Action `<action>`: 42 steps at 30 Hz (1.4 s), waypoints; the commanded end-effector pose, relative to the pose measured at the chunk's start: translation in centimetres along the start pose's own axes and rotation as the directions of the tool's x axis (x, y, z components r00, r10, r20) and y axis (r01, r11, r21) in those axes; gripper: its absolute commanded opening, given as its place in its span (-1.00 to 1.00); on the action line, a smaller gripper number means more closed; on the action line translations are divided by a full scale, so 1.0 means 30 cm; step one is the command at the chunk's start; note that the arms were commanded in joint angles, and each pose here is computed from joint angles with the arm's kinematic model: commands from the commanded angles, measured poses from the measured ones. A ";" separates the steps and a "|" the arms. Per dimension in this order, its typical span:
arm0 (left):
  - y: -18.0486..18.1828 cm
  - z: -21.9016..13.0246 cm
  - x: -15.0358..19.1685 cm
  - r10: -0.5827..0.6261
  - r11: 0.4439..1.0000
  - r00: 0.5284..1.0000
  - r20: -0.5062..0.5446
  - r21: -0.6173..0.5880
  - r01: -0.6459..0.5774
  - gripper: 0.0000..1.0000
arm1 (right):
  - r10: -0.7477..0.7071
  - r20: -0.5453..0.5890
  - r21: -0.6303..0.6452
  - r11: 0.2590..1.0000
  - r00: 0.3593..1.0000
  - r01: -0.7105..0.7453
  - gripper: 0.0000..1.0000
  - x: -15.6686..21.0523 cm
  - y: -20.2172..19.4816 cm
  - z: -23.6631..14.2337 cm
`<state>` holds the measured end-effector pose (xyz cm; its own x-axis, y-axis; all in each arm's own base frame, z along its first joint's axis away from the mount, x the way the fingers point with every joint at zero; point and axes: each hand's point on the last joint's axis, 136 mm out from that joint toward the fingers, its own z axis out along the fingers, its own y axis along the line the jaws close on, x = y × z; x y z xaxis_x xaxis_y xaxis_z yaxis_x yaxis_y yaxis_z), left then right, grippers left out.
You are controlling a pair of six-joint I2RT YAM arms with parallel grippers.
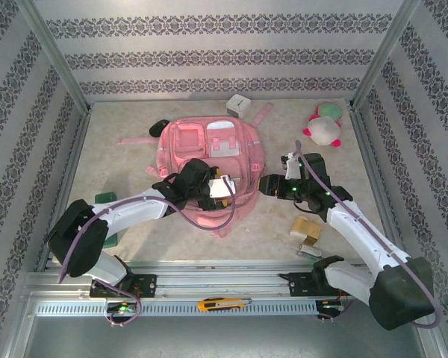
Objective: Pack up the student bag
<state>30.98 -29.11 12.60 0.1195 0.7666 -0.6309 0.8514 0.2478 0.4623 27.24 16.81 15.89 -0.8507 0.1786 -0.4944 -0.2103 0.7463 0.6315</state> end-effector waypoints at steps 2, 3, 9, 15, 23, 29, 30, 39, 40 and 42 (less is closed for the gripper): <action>0.031 0.033 0.003 0.037 0.997 0.999 -0.004 -0.061 -0.037 0.69 | 0.014 -0.004 -0.021 1.000 1.000 -0.014 0.15 0.003 -0.002 0.011; 0.037 0.053 0.021 0.043 0.997 0.998 -0.035 -0.066 -0.045 0.70 | 0.014 -0.004 -0.021 1.000 1.000 -0.014 0.15 0.003 -0.001 0.010; 0.016 0.129 0.076 0.074 0.997 0.992 -0.099 -0.029 -0.077 0.73 | 0.010 0.004 -0.017 1.000 1.000 -0.010 0.15 0.002 -0.004 0.007; 0.029 0.115 0.042 0.022 0.997 0.999 -0.028 -0.073 -0.024 -0.54 | 0.003 0.011 -0.005 1.000 1.000 -0.003 0.14 0.002 -0.007 -0.001; 0.086 -0.186 -0.137 -0.090 0.996 0.978 0.185 0.000 0.092 -1.00 | -0.151 0.097 0.007 0.989 0.984 0.151 0.16 -0.056 0.026 -0.049; 0.090 -0.352 -0.123 -0.126 0.991 0.968 0.218 0.072 0.113 -1.00 | -0.389 0.073 -0.040 0.919 0.918 0.393 0.14 -0.055 0.091 0.009; 0.081 -0.369 -0.119 -0.124 0.991 0.968 0.217 0.078 0.109 -1.00 | -0.462 0.069 -0.055 0.883 0.884 0.466 0.14 -0.044 0.103 0.025; 0.059 -0.434 -0.069 -0.124 0.992 0.965 0.231 0.063 0.112 -1.00 | -0.843 0.106 -0.292 0.480 0.527 0.827 -0.01 0.069 0.159 0.131; 0.063 -0.437 -0.067 -0.124 0.992 0.964 0.234 0.061 0.113 -1.00 | -0.849 0.127 -0.332 0.451 0.514 0.828 -0.01 0.082 0.176 0.135; 0.065 -0.440 -0.065 -0.121 0.992 0.964 0.238 0.059 0.110 -1.00 | -0.848 0.173 -0.400 0.405 0.502 0.822 -0.01 0.100 0.210 0.133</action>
<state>25.33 -21.95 19.98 0.0317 0.6252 -0.7798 0.9086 0.3070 0.2831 26.46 22.34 13.24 -0.3970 -0.4552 -0.7970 -0.8829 0.4267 0.1961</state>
